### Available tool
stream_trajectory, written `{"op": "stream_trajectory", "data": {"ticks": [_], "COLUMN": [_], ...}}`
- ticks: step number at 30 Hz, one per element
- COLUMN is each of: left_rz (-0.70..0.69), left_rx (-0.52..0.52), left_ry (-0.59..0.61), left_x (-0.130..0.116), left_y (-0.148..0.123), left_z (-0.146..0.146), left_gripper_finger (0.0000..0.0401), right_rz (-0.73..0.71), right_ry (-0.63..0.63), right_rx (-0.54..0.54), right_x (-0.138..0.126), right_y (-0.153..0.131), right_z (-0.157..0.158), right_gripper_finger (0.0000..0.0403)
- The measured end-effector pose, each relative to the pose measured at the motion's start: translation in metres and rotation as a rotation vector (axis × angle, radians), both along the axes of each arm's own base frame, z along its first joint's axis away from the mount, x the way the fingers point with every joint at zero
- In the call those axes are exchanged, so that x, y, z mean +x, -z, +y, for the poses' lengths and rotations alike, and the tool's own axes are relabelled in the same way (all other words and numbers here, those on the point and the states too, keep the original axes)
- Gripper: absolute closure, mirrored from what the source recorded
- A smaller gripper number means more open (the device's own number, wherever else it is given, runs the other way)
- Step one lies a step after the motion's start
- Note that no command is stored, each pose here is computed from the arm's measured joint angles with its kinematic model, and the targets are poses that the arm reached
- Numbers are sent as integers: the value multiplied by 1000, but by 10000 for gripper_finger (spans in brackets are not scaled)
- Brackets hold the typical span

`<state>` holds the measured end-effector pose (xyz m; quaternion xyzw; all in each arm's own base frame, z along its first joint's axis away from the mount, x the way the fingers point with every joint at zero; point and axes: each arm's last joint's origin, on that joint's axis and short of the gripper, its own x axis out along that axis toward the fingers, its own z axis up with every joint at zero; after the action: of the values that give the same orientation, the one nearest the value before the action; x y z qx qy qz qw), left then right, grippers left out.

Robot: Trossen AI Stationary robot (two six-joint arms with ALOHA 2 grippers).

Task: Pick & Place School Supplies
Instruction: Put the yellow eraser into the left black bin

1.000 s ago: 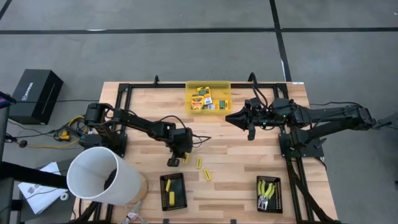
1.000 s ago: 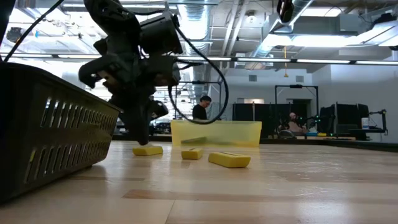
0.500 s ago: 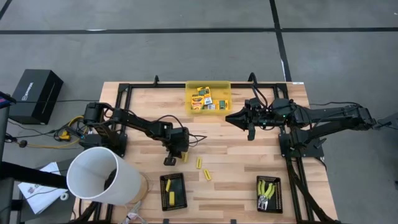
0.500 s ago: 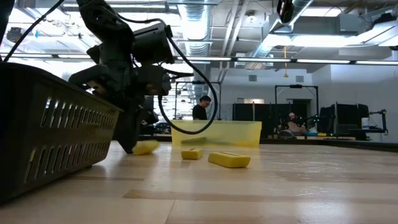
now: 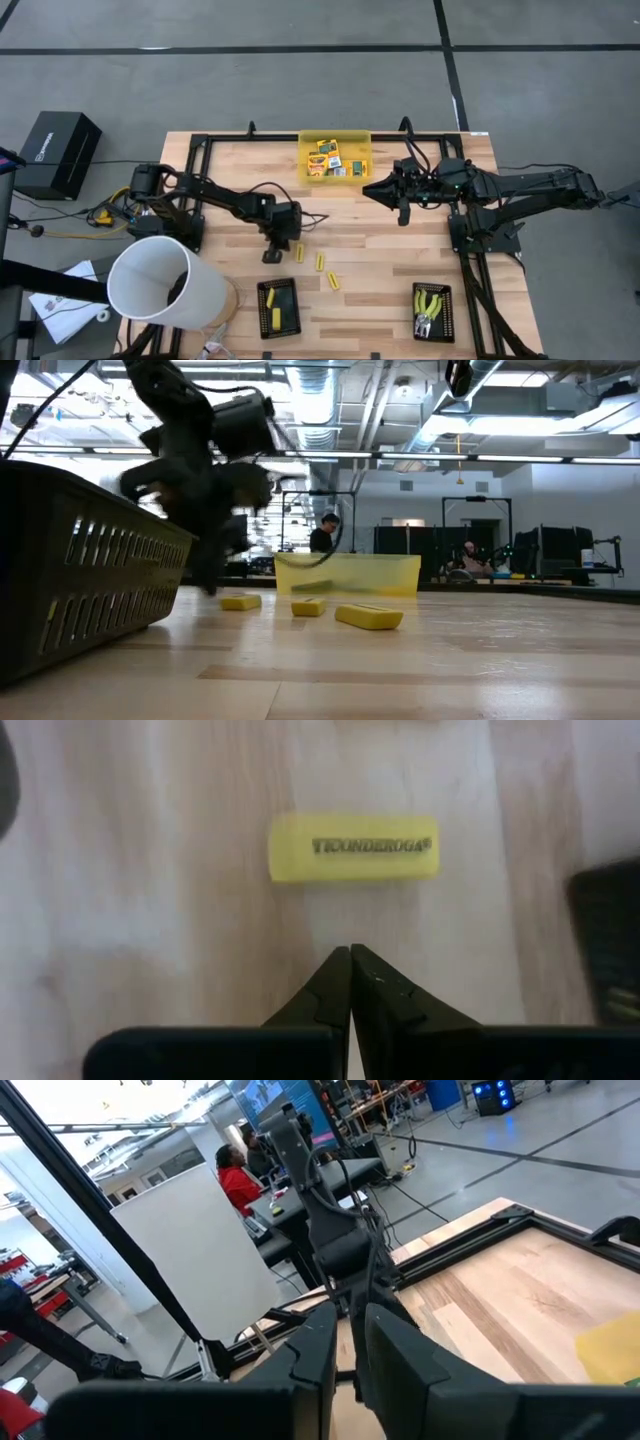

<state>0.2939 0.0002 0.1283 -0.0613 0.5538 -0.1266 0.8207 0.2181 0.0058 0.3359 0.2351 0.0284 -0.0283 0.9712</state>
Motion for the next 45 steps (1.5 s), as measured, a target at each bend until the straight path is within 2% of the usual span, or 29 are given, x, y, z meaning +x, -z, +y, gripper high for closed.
{"op": "stream_trajectory", "data": {"ticks": [4, 9, 26, 45], "left_rz": [-106, -134, -96, -41], "left_rx": [4, -7, -31, -22], "left_ry": [-3, -10, -16, 6], "left_x": [8, 10, 15, 10], "left_y": [-16, -18, -1, 3], "left_z": [1, 0, -1, -1], "left_gripper_finger": [401, 401, 401, 401], "right_rz": [3, 2, 6, 6], "right_ry": [0, 0, 11, 11], "right_rx": [-4, -8, -8, -8], "right_x": [0, 0, 0, 0], "right_y": [0, 0, 0, 0], "right_z": [0, 0, -3, -3], "right_gripper_finger": [351, 351, 351, 351]}}
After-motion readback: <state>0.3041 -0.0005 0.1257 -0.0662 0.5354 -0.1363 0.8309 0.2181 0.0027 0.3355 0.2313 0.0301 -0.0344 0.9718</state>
